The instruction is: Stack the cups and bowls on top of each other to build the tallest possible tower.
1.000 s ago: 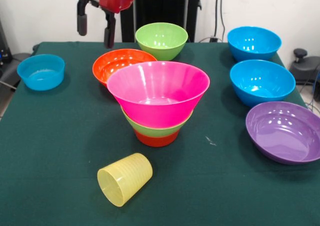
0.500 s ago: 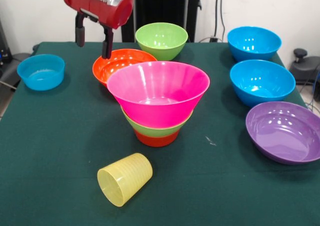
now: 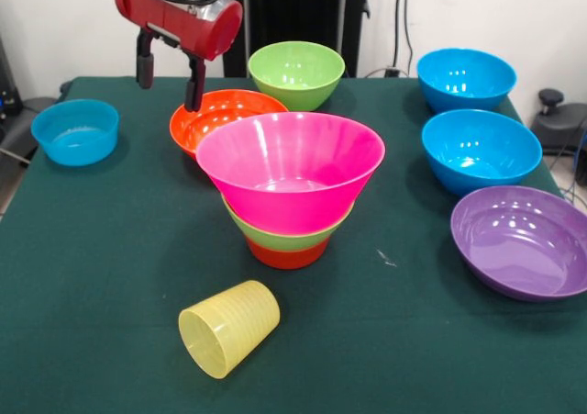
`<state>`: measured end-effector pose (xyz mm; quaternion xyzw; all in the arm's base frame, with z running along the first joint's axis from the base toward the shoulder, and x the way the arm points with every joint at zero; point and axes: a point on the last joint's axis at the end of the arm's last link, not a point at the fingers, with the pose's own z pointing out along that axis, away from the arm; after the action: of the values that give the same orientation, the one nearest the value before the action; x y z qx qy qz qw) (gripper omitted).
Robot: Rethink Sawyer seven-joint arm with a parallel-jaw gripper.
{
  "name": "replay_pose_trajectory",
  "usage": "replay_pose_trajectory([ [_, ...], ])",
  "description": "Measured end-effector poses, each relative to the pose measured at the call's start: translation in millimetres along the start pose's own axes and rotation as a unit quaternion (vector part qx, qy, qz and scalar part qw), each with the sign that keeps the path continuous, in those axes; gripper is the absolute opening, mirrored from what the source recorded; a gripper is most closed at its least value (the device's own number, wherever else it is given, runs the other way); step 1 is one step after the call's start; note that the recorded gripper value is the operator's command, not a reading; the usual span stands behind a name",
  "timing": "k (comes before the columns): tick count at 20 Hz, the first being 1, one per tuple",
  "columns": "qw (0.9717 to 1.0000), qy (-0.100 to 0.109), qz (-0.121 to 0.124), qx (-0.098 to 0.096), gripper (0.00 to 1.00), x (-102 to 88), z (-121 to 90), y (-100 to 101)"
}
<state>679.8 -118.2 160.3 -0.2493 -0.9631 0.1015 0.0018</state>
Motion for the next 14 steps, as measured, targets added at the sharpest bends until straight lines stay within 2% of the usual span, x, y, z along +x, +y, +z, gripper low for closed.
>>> replay_pose_trajectory([
  [10, 1.0000, -0.003, 0.000, 0.001, 1.00, 2.2, -7.1, -2.4],
  [14, 1.0000, -0.003, -0.002, 0.002, 1.00, 9.7, -14.6, -4.5],
])
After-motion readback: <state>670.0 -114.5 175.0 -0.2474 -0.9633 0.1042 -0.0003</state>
